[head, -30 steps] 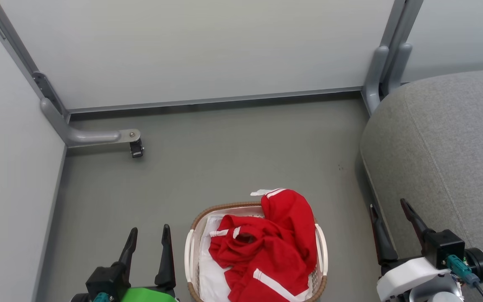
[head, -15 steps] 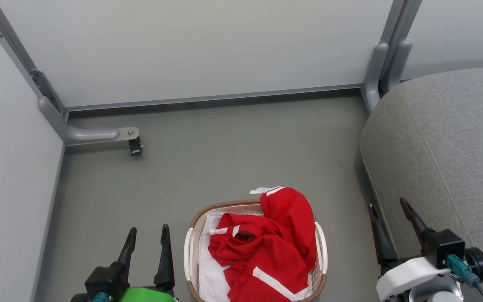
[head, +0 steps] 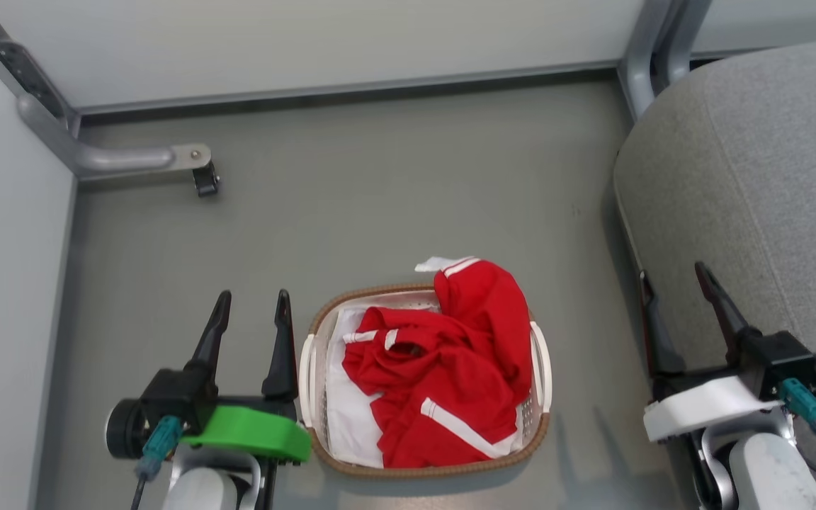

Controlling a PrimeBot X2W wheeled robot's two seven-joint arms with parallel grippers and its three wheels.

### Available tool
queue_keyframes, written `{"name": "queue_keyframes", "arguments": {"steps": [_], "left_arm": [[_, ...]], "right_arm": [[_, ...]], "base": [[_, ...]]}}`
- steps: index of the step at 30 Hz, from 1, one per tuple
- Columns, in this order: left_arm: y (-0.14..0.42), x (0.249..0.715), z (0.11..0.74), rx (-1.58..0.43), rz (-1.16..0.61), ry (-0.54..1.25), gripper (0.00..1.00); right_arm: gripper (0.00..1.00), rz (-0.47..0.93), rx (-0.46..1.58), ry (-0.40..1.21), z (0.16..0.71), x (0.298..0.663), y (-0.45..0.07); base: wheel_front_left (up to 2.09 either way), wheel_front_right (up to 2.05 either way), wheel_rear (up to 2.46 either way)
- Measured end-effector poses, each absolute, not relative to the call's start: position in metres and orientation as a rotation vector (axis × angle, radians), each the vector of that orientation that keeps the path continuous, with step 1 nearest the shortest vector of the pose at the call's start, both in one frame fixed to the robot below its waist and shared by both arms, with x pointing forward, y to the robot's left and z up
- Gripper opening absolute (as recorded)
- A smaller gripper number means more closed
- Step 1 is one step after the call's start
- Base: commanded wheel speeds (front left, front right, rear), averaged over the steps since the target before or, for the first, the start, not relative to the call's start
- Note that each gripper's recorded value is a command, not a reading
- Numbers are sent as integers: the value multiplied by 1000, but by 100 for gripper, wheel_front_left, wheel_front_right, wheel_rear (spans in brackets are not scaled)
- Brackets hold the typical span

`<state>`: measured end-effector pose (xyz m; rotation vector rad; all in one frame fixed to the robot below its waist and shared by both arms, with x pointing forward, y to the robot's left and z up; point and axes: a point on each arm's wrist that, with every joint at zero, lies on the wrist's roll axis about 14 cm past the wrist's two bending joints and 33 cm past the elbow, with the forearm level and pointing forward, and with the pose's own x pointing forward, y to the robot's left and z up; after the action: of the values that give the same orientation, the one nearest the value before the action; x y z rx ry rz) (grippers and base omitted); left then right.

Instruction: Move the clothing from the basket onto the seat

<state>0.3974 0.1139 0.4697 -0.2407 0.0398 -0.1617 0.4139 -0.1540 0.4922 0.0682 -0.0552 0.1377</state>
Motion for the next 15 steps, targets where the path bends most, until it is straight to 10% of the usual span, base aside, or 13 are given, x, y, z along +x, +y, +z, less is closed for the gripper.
{"name": "queue_keyframes", "arguments": {"steps": [15], "left_arm": [[51,456,316,-18,-487,418,100]], "right_arm": [[100,77,90,22,433,485,-174]], "base": [[0,0,0]]}}
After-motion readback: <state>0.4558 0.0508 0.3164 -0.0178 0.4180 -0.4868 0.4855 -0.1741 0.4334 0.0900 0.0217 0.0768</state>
